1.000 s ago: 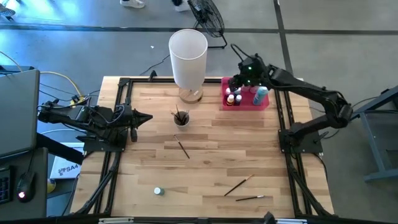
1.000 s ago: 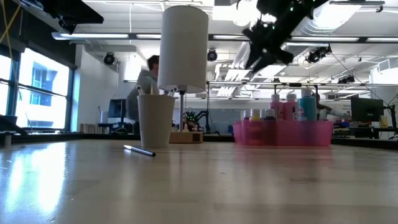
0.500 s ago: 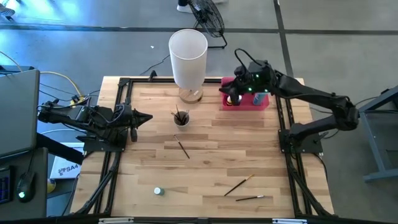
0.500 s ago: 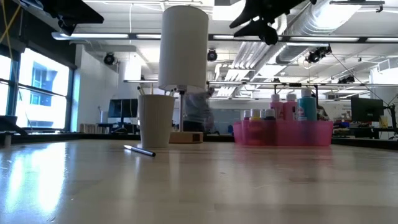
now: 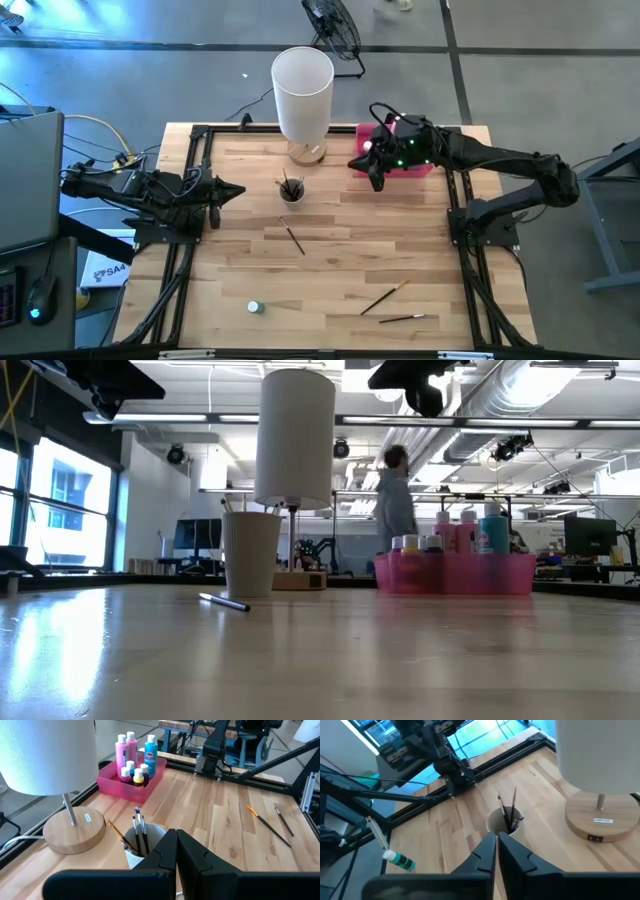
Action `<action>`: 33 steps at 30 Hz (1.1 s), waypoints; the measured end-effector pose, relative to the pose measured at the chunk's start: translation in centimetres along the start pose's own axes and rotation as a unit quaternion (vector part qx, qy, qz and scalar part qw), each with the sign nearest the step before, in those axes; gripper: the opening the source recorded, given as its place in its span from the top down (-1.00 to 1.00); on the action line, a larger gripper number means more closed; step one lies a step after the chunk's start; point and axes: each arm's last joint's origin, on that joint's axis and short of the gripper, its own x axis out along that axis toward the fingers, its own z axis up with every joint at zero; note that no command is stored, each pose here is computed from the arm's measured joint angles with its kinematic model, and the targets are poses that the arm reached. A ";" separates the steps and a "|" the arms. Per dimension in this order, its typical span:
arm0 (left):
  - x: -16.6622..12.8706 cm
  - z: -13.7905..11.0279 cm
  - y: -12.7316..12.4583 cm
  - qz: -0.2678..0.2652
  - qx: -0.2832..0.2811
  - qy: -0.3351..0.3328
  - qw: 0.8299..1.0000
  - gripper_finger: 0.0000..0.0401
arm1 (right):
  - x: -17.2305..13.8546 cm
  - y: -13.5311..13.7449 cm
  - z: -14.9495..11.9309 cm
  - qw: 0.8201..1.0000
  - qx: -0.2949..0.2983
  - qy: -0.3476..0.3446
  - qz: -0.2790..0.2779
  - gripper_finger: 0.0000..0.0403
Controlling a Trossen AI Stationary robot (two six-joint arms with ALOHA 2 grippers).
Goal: Pick & Place Paint Supplies
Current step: Put the golden paint brush into the white cup
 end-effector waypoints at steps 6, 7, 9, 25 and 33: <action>0.0 0.0 0.0 0.000 -0.012 0.000 1.000 1.00 | 0.2 1.0 -0.4 1.000 -0.008 0.009 0.018 0.91; 0.0 0.0 0.0 0.000 -0.019 -0.001 1.000 1.00 | 0.2 1.2 -0.5 1.000 -0.009 0.010 0.020 0.91; 0.0 0.0 0.0 0.000 -0.034 -0.001 0.999 1.00 | 0.2 1.4 -0.6 1.000 -0.012 0.012 0.023 0.91; 0.0 0.3 -0.1 -0.007 -0.159 -0.016 0.987 1.00 | 0.3 2.7 -0.2 0.997 -0.046 -0.027 0.054 0.93; 0.0 0.4 -0.1 -0.005 -0.148 -0.016 0.989 0.99 | 1.8 2.6 -0.4 0.997 -0.035 -0.020 0.062 0.90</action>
